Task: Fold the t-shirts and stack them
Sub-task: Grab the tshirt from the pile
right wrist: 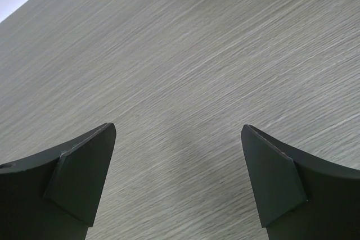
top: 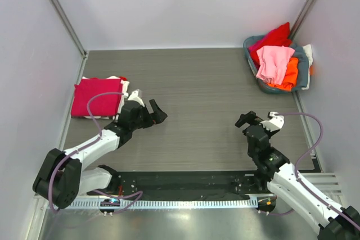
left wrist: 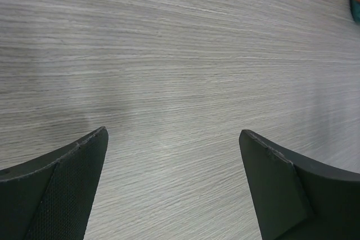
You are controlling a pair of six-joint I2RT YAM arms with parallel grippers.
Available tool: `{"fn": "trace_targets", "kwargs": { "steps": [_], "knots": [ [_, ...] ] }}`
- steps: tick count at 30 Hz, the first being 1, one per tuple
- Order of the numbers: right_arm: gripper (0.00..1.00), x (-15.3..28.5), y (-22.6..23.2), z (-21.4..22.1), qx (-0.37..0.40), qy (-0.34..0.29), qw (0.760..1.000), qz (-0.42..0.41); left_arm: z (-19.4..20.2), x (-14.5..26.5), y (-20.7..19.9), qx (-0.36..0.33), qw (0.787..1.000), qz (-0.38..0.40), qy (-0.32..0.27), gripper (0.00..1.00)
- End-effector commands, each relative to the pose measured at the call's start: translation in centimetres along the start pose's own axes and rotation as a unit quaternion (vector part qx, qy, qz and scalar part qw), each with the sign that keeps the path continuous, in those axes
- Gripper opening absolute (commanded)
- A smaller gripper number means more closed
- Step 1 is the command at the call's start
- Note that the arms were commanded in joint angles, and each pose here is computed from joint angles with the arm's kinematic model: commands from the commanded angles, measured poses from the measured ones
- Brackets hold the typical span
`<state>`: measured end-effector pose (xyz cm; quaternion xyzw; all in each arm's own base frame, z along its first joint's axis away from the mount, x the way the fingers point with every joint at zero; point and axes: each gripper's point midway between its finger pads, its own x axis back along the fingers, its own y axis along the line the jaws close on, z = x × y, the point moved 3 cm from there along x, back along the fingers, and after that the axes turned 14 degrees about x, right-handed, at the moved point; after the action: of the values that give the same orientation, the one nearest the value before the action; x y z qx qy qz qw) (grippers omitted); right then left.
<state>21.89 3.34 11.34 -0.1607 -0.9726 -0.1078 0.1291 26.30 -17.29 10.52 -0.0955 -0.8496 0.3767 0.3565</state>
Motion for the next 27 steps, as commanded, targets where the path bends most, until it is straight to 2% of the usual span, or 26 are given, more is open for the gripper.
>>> {"fn": "trace_targets", "kwargs": {
  "steps": [1, 9, 13, 14, 15, 17, 18, 22, 27],
  "knots": [
    [1.0, -0.2, 0.2, -1.6, -0.023, -0.023, 0.999, 0.015, -0.8, -0.2, -1.5, 0.006, 1.0, 0.023, -0.006, 0.99],
    [1.0, -0.7, 0.6, -1.2, -0.001, -0.013, 1.0, 0.017, -0.2, -0.9, -2.0, 0.006, 0.999, 0.046, 0.011, 0.81],
    [1.0, -0.9, 1.3, -1.4, 0.037, 0.011, 0.999, 0.015, 0.1, -1.3, -3.2, 0.01, 0.997, 0.074, 0.03, 0.73],
    [0.99, -1.0, 1.4, -2.1, 0.035, 0.011, 0.999, 0.027, 0.2, -1.4, -3.3, 0.006, 0.996, 0.079, 0.037, 0.69],
    [0.98, -1.0, 2.7, -4.9, 0.018, -0.002, 1.0, 0.021, 0.3, -1.5, -3.3, -0.001, 0.996, 0.079, 0.041, 0.66],
    [0.98, -1.7, 3.1, -6.0, 0.047, 0.022, 0.997, 0.049, 0.4, -1.6, -3.0, -0.004, 0.996, 0.072, 0.045, 0.63],
    [0.98, -1.8, 4.2, -9.3, 0.034, 0.004, 0.998, 0.057, 0.4, -1.6, -3.1, -0.004, 0.996, 0.073, 0.043, 0.63],
    [0.98, -4.0, 5.2, -13.9, 0.054, 0.001, 0.994, 0.094, 0.3, -1.4, -3.2, -0.004, 0.996, 0.081, 0.039, 0.64],
    [0.98, -8.0, 5.5, -19.1, 0.015, -0.014, 0.991, 0.131, 0.0, -0.7, -3.2, -0.009, 0.997, 0.077, 0.029, 0.65]
  ]
}}
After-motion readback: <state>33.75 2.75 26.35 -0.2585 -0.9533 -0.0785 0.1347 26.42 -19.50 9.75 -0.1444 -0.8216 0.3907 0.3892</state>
